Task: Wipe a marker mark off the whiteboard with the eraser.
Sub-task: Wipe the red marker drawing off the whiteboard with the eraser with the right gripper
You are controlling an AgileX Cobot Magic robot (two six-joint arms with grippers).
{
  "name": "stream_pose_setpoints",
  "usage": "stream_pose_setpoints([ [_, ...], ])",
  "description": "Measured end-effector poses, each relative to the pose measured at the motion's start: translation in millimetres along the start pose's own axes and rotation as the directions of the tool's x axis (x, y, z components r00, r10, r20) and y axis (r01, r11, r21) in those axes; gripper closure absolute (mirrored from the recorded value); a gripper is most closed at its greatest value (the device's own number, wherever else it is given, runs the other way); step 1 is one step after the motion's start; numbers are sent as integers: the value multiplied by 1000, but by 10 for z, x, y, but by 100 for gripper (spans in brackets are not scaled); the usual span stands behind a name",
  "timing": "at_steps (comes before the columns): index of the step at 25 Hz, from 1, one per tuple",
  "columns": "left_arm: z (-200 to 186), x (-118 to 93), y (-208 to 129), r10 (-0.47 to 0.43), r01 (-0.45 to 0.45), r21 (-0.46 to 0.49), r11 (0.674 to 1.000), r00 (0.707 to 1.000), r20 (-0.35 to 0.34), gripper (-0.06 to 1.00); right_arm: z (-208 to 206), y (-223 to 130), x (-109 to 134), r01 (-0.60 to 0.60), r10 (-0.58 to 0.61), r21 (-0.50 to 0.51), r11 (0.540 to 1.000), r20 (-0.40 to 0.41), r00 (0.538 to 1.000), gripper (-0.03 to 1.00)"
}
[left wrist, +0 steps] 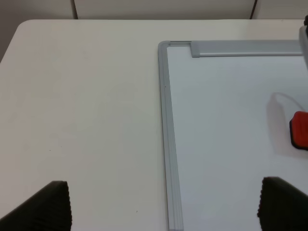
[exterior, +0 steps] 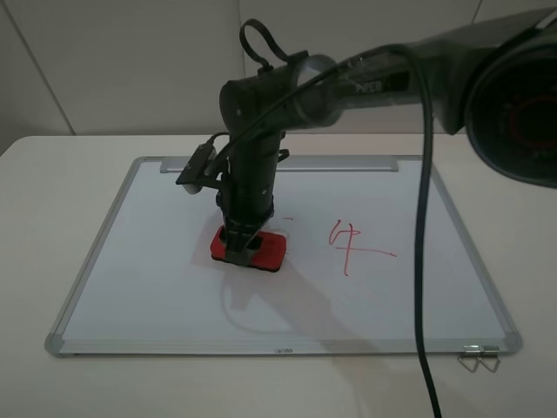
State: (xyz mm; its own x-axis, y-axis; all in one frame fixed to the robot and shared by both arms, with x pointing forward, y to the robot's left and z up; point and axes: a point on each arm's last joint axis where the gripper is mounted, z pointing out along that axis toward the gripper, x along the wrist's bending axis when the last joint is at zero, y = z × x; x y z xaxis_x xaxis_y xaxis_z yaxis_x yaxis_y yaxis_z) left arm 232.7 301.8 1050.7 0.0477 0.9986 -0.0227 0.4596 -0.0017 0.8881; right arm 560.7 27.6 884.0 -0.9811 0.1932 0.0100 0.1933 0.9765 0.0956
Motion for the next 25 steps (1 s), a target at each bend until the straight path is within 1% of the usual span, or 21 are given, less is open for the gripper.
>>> stream_pose_setpoints([
  [3,0,0,0,0,0,0,1000,1000,0,17,10,112,177,17,-17,-18,1000,-31,999,47],
  [5,0,0,0,0,0,0,1000,1000,0,17,14,144,233,16,-17,-26,1000,-49,999,47],
  [8,0,0,0,0,0,0,1000,1000,0,17,14,142,234,15,-16,-25,1000,-50,999,47],
  [12,0,0,0,0,0,0,1000,1000,0,17,14,100,179,18,-18,1,1000,-25,1000,47],
  [16,0,0,0,0,0,0,1000,1000,0,17,1,-38,-45,-58,57,24,998,26,998,47],
  [19,0,0,0,0,0,0,1000,1000,0,17,-19,-208,-313,-151,149,16,988,68,986,47],
  [21,0,0,0,0,0,0,1000,1000,0,17,-34,-318,-492,-223,223,-12,975,91,971,47],
  [25,0,0,0,0,0,0,1000,1000,0,17,-68,-545,-823,-353,361,-77,932,129,924,47],
])
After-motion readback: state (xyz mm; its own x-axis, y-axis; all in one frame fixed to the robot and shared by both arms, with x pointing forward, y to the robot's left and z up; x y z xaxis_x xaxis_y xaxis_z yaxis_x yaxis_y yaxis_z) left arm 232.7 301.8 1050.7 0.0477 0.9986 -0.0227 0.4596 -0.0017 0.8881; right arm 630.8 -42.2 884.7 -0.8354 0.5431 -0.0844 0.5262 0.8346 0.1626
